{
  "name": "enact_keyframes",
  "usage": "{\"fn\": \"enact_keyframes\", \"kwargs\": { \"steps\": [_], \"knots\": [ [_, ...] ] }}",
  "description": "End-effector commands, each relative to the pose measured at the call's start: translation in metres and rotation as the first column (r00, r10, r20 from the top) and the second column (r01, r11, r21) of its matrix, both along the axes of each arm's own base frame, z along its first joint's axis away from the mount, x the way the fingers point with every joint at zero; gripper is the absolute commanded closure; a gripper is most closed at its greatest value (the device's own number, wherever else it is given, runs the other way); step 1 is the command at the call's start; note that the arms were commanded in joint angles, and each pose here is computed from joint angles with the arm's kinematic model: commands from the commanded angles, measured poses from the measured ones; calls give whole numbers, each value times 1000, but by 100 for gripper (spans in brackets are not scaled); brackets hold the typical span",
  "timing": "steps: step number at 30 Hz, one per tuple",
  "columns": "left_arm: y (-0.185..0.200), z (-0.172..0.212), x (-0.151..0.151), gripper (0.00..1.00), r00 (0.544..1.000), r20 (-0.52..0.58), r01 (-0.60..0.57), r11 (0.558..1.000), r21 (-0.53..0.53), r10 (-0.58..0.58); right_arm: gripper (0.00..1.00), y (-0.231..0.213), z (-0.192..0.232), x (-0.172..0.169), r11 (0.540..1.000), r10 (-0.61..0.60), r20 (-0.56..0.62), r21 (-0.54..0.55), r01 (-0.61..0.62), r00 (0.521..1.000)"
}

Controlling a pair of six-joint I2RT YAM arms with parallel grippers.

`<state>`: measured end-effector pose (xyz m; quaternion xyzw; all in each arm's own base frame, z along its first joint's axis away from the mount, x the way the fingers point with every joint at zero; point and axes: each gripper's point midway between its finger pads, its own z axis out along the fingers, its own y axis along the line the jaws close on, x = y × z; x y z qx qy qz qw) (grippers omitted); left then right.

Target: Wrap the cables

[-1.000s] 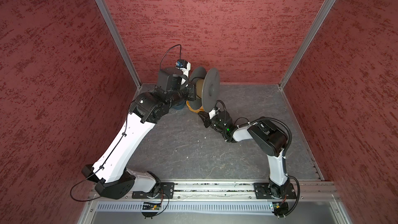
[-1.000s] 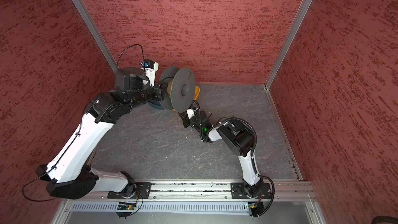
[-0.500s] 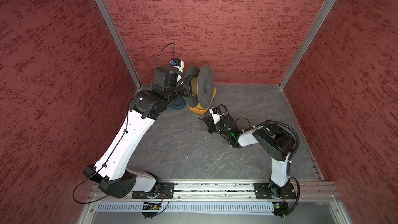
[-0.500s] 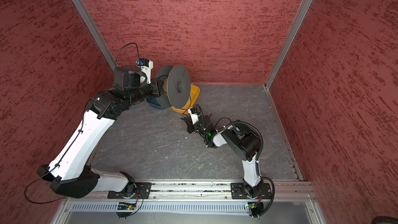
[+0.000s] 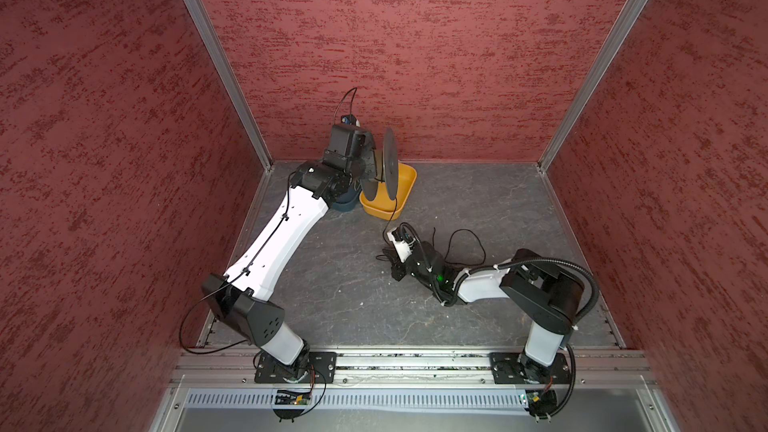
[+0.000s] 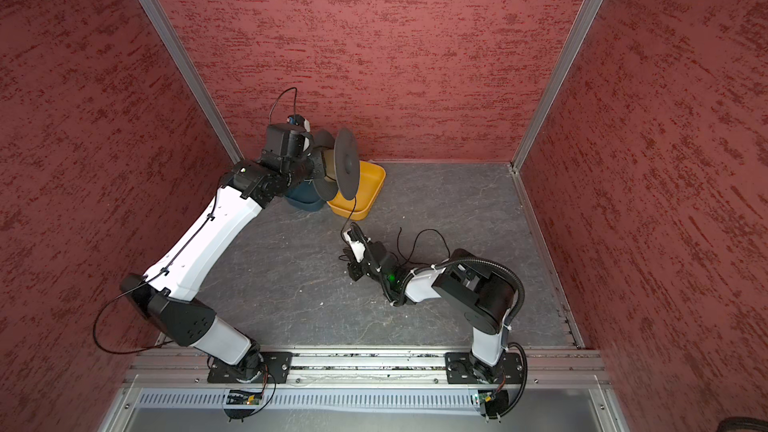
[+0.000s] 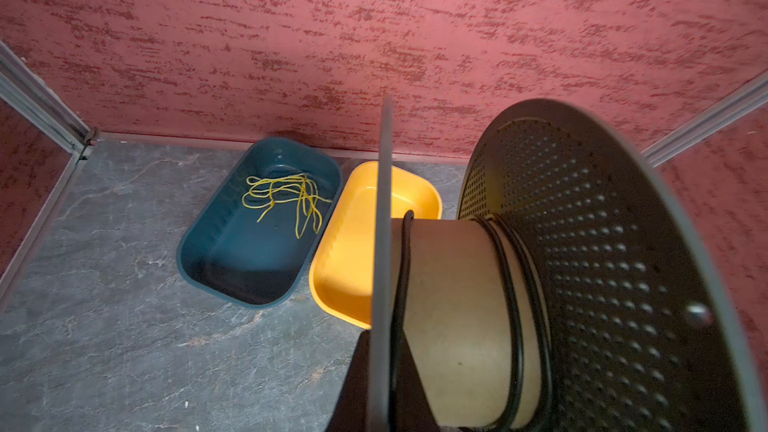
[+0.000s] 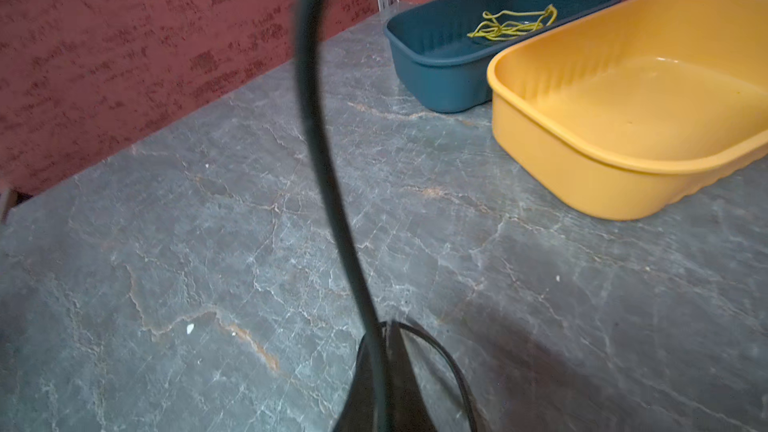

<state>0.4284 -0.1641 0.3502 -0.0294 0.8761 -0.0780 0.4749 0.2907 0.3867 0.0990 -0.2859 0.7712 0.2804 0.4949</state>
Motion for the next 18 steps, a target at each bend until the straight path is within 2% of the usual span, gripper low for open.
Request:
{"fn": "enact_keyframes", "kwargs": {
  "steps": [1,5,8,18],
  "knots": [
    [10,34,17,100,985,146,-97,994,41,90,100,2,28,0,996,-40,88,-77,47,995],
    [13,11,22,100,987,104,-141,973,182,123,100,0,61,-7,995,-27,85,-93,35,996],
    [11,-2,21,100,989,81,-141,965,222,126,100,-7,81,-7,991,-43,94,-125,54,995],
    [6,-32,2,100,996,21,-93,936,339,91,100,-56,145,23,926,-243,242,-230,298,940]
  ]
}}
